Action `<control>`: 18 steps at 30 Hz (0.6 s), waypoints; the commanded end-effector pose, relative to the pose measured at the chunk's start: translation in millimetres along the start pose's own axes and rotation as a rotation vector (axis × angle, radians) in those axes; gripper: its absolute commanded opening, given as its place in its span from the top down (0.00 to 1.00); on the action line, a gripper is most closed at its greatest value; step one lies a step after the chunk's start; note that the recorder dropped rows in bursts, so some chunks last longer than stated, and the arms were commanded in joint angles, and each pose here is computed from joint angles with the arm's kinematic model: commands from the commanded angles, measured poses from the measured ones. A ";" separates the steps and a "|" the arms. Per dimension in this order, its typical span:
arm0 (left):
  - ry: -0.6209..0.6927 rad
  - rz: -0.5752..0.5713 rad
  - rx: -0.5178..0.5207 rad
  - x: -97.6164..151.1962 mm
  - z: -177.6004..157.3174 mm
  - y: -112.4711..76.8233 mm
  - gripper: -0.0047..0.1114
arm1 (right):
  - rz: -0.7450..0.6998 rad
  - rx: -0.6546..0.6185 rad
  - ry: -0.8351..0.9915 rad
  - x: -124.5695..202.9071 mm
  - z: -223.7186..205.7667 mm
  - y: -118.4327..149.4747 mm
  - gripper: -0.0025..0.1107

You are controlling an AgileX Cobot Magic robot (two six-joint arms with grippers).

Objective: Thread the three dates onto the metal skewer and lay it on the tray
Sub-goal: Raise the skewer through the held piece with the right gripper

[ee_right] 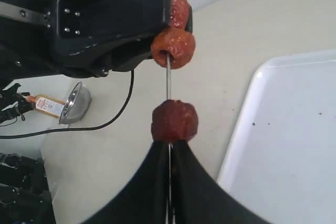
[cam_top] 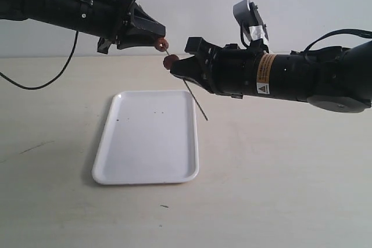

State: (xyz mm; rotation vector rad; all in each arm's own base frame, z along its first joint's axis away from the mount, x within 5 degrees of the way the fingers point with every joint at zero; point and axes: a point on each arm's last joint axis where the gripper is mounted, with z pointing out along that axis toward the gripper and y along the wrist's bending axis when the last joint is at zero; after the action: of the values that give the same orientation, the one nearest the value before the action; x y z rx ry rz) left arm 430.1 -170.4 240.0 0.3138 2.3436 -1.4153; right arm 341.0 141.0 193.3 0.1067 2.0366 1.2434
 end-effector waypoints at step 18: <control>0.014 0.024 0.006 1.4 0.5 -3.9 0.46 | -0.080 -0.012 -0.025 -1.7 3.0 -1.5 0.98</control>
State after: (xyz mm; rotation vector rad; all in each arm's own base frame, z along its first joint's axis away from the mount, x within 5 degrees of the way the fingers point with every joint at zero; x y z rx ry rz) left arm 429.4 -170.1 239.1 0.3351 2.3510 -1.4024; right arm 343.5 140.4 189.4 0.0518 2.0133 1.1925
